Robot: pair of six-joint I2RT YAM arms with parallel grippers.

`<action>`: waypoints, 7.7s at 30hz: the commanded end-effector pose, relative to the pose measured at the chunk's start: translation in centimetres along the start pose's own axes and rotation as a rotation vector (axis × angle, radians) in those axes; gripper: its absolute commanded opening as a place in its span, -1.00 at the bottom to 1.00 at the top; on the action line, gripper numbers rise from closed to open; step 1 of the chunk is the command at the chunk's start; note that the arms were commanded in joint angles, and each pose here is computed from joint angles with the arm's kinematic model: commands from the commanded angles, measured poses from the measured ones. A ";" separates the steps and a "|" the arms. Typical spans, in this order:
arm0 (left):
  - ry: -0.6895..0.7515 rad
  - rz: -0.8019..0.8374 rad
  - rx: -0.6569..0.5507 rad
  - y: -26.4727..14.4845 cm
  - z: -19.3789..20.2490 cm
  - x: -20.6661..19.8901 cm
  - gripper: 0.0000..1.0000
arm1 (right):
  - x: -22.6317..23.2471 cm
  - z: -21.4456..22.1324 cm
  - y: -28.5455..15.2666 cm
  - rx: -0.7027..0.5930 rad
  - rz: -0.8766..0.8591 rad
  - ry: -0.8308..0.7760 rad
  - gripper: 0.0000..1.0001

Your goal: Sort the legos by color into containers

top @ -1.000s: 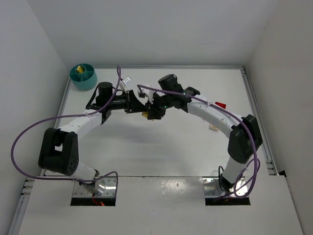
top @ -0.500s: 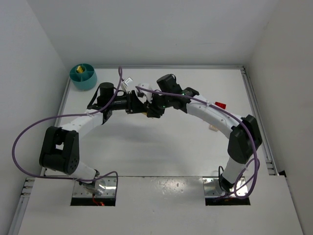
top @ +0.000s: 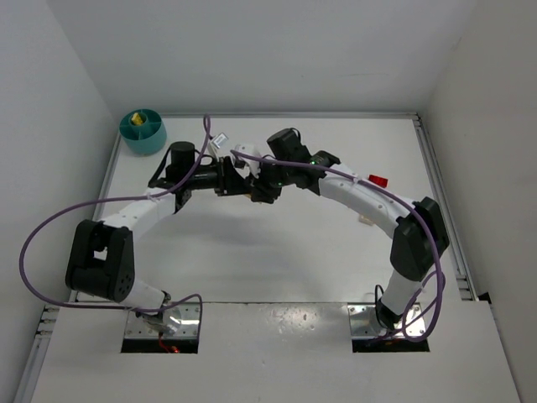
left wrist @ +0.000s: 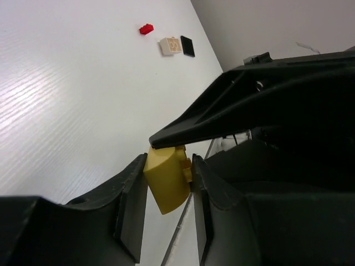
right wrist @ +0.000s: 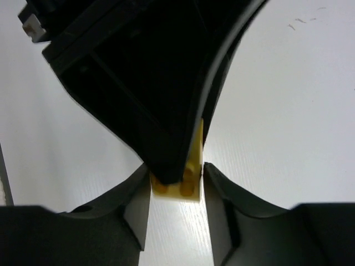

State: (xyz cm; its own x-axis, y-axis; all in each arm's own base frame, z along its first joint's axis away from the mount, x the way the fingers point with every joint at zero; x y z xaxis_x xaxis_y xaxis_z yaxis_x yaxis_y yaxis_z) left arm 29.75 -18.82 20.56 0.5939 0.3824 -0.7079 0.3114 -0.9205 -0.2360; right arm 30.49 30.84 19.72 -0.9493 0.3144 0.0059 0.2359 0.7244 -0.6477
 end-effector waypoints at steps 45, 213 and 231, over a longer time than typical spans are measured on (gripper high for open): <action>0.232 -1.080 -0.417 -24.8 -26.6 24.9 -0.77 | -1.7 1.1 -5.4 -0.077 0.097 0.062 0.15; 0.209 -1.079 -0.282 -22.1 -16.7 19.9 0.79 | -11.2 32.0 -13.8 0.686 0.217 0.436 0.17; 0.142 -0.465 -0.110 -9.5 -11.5 12.8 0.70 | -16.7 13.7 -10.5 0.161 0.170 0.379 -0.73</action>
State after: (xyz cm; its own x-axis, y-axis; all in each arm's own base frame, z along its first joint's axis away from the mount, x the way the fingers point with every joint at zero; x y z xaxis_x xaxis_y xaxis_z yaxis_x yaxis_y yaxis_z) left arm 44.39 -0.22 19.15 0.3532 0.8777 -0.3237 0.7146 -0.4765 -0.5121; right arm 39.34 4.40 12.95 -0.7145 0.6978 0.0512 0.3079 0.3792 -0.8726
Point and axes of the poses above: each gripper's point midway between its finger pads, its own y axis out along the fingers, its own x axis along the line the jaws close on, z = x × y, the point moved 5 cm from there along -y, back along the fingers, and after that the axes turned 6 degrees about y, right-handed, at the moved point
